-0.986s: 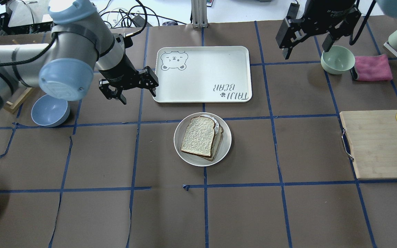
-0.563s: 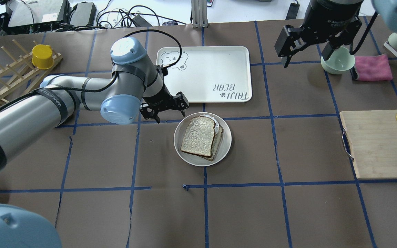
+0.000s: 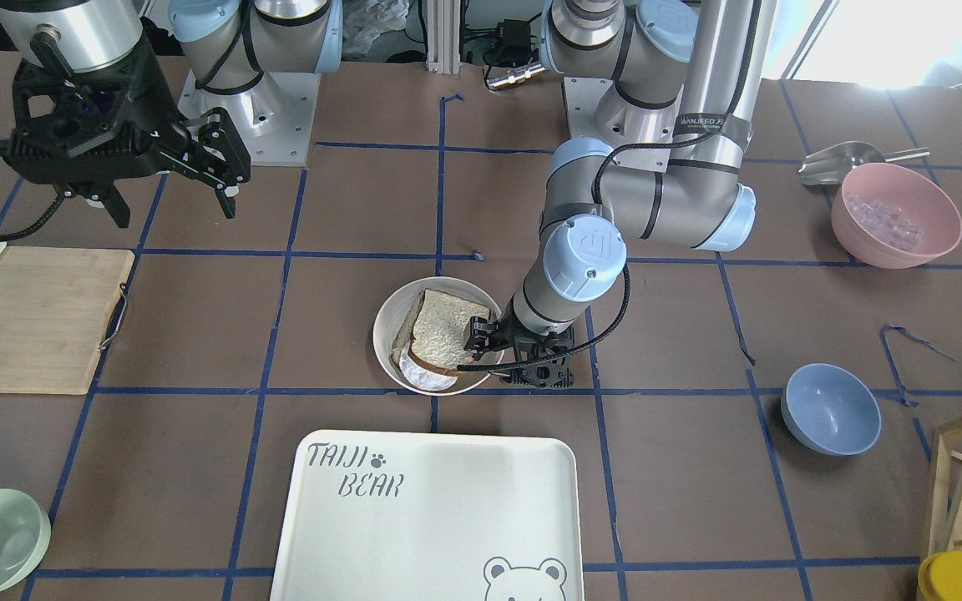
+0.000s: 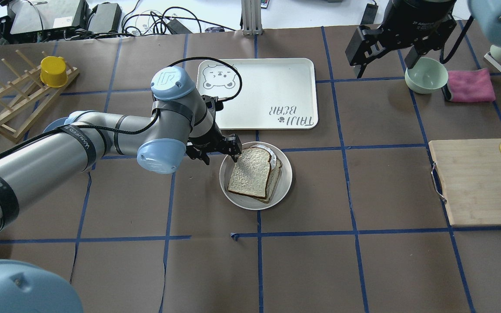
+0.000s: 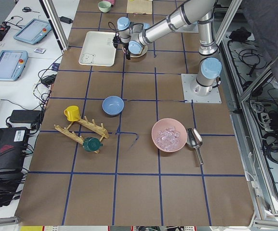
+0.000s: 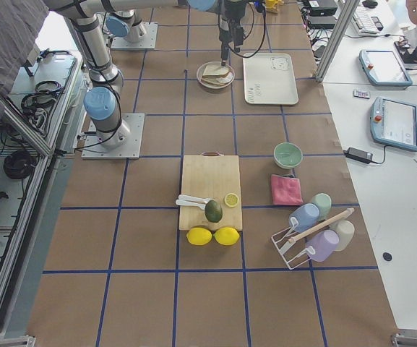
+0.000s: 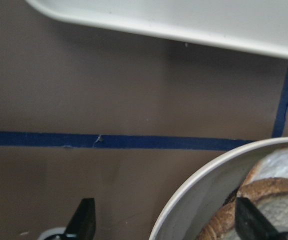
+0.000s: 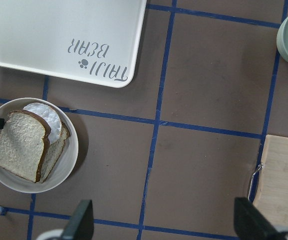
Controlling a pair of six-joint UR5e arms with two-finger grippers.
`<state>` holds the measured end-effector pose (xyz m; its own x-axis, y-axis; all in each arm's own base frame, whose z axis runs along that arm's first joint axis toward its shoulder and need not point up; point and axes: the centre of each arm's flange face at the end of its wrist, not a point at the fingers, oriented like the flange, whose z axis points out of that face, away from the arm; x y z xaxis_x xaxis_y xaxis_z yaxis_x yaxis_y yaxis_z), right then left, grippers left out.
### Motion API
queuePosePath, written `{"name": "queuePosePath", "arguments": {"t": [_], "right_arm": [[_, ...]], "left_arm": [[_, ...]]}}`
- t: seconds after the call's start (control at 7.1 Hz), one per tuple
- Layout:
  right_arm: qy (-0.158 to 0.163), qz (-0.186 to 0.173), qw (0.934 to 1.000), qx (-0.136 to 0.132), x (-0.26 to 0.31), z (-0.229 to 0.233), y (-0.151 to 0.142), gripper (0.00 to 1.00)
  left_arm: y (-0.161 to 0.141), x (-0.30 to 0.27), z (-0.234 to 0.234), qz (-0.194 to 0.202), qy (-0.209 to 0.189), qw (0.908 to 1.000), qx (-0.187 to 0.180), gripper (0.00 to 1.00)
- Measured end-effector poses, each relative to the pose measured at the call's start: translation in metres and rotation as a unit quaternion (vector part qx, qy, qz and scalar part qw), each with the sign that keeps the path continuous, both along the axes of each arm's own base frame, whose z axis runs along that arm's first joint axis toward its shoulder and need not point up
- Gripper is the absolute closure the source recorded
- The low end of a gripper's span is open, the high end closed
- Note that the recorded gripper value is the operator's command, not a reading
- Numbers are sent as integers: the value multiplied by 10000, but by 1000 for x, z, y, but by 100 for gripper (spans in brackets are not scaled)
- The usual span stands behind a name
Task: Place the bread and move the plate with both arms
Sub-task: 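Move the left gripper down to the rim of the white plate, then grip the plate rim with the left gripper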
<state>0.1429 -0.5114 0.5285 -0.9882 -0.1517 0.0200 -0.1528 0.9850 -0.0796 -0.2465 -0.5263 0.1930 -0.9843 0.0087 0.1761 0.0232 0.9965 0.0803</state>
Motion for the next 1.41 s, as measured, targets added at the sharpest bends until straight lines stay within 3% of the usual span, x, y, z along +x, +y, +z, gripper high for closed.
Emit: {"name": "queuePosePath", "arguments": {"t": [0.14,0.42,0.7,0.99,1.41], "right_arm": [[0,4,10000,16,0,-2,0,0],[2,1,10000,36,0,-4,0,0],[7,-5,10000,46,0,-4,0,0],[8,-8,10000,58,-1,-5,0,0],[5,-5,10000,76,-1,-6,0,0]], "left_arm": [[0,3,0,-13,8,10000,-2,37],[-1,6,0,-13,3,10000,4,81],[0,7,-2,-12,4,10000,49,84],[1,5,-6,-29,24,9999,96,100],[3,2,-3,-32,166,9998,112,100]]}}
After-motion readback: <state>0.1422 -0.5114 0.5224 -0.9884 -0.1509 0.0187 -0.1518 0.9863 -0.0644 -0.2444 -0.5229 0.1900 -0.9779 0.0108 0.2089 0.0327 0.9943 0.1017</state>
